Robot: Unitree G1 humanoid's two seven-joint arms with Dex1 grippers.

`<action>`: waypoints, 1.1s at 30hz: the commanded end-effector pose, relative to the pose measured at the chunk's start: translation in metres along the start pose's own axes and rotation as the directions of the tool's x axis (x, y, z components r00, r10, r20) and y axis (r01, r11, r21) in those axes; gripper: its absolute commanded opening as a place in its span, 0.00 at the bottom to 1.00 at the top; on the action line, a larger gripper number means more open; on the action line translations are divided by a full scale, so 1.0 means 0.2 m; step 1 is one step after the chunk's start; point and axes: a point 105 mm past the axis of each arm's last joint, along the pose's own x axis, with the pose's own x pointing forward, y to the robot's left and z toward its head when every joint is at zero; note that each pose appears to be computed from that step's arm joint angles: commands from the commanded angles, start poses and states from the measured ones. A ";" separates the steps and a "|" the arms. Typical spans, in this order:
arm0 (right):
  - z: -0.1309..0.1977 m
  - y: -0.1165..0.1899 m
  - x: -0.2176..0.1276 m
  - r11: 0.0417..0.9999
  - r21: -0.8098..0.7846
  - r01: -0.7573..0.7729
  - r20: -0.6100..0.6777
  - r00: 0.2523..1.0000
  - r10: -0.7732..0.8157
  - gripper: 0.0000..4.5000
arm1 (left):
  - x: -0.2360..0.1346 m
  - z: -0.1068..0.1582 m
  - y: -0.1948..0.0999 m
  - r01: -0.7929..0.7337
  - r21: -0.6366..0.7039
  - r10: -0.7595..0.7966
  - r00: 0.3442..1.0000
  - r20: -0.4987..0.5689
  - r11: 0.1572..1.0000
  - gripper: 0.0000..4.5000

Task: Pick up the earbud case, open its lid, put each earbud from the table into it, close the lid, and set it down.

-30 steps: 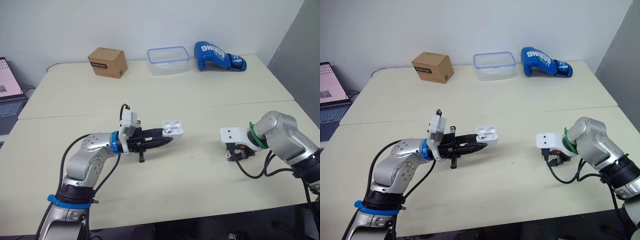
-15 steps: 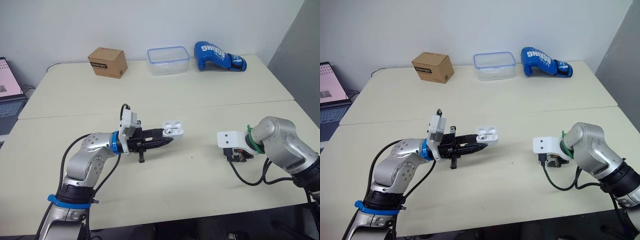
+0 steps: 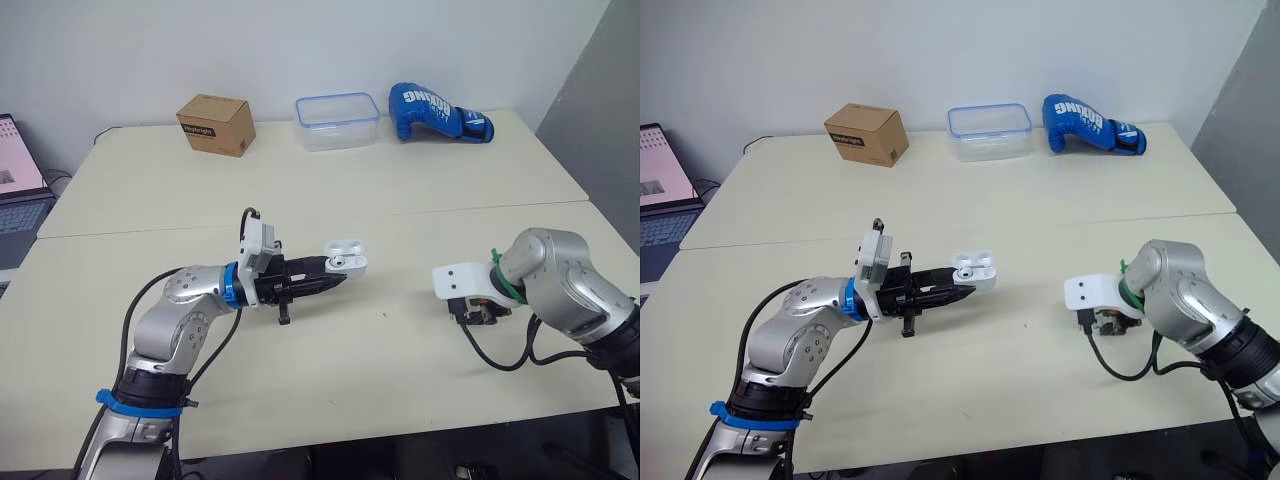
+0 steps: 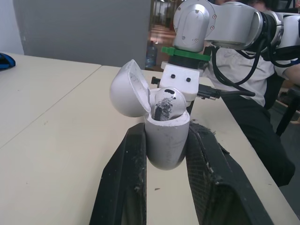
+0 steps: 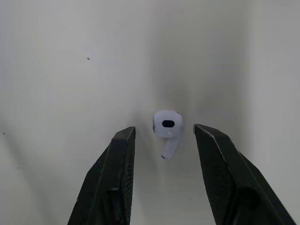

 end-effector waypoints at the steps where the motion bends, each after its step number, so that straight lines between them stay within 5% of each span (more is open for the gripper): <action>1: 0.02 -0.01 -0.02 1.000 -0.011 0.019 -0.010 1.000 -0.019 0.45 | 0.02 0.06 -0.03 0.014 0.051 -0.016 0.999 0.028 0.999 0.18; 31: 0.06 0.00 0.01 0.998 0.060 0.014 -0.009 1.000 -0.013 0.45 | 0.01 0.03 -0.02 0.014 0.044 -0.015 1.000 0.020 0.999 0.18; 33: 0.06 0.00 0.01 0.998 0.067 0.014 -0.009 1.000 -0.013 0.37 | 0.01 0.03 -0.02 0.015 0.045 -0.016 1.000 0.020 0.999 0.18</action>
